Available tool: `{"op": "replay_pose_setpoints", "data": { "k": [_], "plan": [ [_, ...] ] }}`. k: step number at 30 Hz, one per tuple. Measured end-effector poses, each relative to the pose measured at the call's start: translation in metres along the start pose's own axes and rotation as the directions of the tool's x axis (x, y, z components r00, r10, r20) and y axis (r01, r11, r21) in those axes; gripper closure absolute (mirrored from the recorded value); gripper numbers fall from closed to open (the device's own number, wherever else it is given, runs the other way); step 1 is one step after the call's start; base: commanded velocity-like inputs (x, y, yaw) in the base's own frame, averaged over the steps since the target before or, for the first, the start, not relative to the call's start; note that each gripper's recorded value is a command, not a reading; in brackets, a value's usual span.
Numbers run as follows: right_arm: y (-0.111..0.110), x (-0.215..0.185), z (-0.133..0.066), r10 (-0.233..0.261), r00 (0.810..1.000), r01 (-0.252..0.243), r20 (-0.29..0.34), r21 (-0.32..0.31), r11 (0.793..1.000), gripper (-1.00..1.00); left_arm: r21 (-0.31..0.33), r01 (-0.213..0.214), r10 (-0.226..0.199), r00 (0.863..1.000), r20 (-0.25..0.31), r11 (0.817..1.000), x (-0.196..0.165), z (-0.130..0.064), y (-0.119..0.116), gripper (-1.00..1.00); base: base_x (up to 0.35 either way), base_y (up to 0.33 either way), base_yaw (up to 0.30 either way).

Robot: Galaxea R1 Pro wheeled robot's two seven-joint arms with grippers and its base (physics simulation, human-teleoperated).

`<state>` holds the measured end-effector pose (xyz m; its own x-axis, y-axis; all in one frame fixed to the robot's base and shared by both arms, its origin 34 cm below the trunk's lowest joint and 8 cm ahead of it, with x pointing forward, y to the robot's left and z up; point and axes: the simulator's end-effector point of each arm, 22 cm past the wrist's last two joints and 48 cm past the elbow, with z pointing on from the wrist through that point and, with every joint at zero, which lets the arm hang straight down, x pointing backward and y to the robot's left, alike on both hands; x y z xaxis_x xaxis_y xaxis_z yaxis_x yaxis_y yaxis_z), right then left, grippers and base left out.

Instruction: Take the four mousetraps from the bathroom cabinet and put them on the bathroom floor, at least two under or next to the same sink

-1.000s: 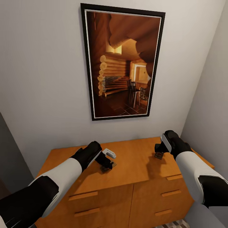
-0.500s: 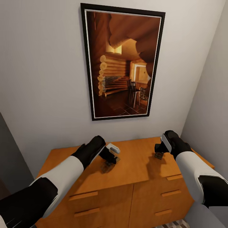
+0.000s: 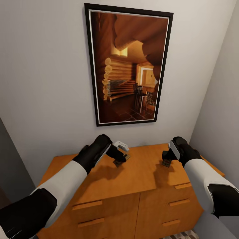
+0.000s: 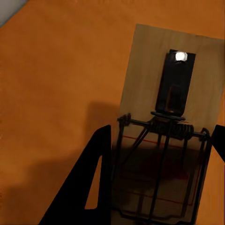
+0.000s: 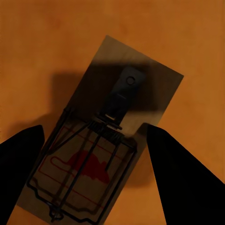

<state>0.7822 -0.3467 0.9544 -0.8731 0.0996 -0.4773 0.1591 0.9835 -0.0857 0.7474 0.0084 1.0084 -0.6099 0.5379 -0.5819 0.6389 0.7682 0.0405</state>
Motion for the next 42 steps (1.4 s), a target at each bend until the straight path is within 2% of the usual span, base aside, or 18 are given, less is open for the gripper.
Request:
{"op": "replay_pose_setpoints", "data": {
  "k": [5,8,20,24,27,28,30,31,34,37,42],
  "plan": [
    [0.001,0.0,0.0,-0.001,1.0,0.001,0.0,-0.003,1.0,1.0,0.013,0.051,-0.052,0.998,0.022,0.999,-0.004,-0.004,0.008,1.0,0.0,0.0,0.0],
    [0.001,0.0,0.0,-0.001,1.0,0.001,0.0,-0.002,1.0,1.0,0.015,0.068,-0.068,0.997,0.028,0.998,-0.005,-0.006,0.011,1.0,0.0,0.0,0.0],
    [0.001,0.0,0.0,-0.004,1.0,0.004,0.0,-0.001,1.0,1.0,-0.001,0.081,-0.081,0.996,0.034,0.997,-0.005,-0.008,0.02,1.0,0.0,0.0,0.0],
    [0.002,0.0,0.0,-0.006,1.0,0.006,0.001,-0.002,1.0,1.0,-0.043,0.096,-0.095,0.995,0.038,0.994,-0.002,-0.01,0.036,1.0,0.0,0.0,0.0],
    [0.004,-0.002,0.0,-0.007,1.0,0.007,0.011,-0.003,1.0,1.0,-0.123,0.166,-0.158,0.985,0.069,0.978,-0.003,-0.017,0.068,1.0,-0.119,0.0,0.0],
    [0.005,-0.004,0.0,-0.006,1.0,0.006,0.019,-0.004,1.0,1.0,-0.163,0.203,-0.192,0.978,0.085,0.965,-0.002,-0.022,0.085,1.0,-0.223,0.0,0.0],
    [0.007,-0.007,0.0,-0.005,1.0,0.005,0.031,-0.008,1.0,1.0,-0.197,0.246,-0.229,0.968,0.101,0.949,-0.001,-0.026,0.1,1.0,-0.265,0.0,0.0],
    [0.008,-0.01,0.0,-0.003,0.999,0.003,0.044,-0.011,1.0,1.0,-0.233,0.279,-0.259,0.959,0.115,0.931,0.001,-0.031,0.114,1.0,-0.294,0.0,0.0],
    [0.009,-0.015,0.0,0.0,0.998,0.001,0.066,-0.015,1.0,1.0,-0.279,0.326,-0.299,0.945,0.134,0.903,0.005,-0.038,0.132,1.0,-0.317,0.0,0.0],
    [0.01,-0.017,0.0,0.002,0.997,0.0,0.078,-0.018,1.0,1.0,-0.297,0.349,-0.32,0.937,0.144,0.889,0.007,-0.041,0.14,1.0,-0.334,0.0,0.0],
    [0.008,-0.018,0.0,0.005,0.997,-0.003,0.082,-0.018,1.0,1.0,-0.304,0.359,-0.329,0.933,0.148,0.882,0.008,-0.042,0.143,1.0,-0.341,0.0,0.0]
  ]
}}
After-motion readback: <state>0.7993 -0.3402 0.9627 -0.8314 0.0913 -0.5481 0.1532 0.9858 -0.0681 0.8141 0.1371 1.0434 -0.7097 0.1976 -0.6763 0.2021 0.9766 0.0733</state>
